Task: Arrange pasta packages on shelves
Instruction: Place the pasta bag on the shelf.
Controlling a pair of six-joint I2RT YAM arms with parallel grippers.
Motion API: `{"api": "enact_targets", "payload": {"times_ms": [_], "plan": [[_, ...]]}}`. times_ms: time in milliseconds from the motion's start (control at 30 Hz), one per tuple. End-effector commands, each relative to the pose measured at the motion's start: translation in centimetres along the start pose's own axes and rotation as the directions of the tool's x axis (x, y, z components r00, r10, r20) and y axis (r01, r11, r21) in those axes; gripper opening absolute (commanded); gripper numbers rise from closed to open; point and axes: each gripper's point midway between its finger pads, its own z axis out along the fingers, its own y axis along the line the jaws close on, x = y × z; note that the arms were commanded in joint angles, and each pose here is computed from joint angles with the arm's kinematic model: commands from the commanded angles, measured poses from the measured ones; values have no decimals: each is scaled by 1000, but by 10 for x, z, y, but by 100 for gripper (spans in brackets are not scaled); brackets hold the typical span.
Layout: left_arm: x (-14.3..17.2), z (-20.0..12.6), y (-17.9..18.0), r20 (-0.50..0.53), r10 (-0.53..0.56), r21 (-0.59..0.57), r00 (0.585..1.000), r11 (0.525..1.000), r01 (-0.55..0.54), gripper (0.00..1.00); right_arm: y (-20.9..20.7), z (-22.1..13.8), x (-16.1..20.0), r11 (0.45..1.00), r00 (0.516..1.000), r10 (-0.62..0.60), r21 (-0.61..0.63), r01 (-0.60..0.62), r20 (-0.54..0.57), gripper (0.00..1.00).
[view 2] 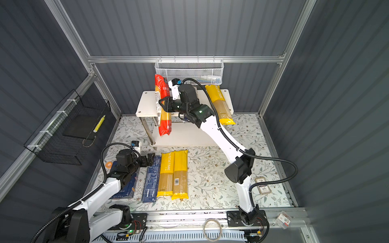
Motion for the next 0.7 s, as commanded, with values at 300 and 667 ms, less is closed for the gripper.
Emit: {"api": "enact_targets", "payload": {"times_ms": [300, 667], "plan": [[-14, -3, -7, 36, 30, 23, 999, 999, -31, 99, -7, -7, -69, 997, 976, 43, -71, -29, 212, 43], [-14, -3, -7, 36, 29, 22, 999, 999, -30, 99, -15, -3, -73, 993, 974, 78, -98, -58, 212, 45]]}}
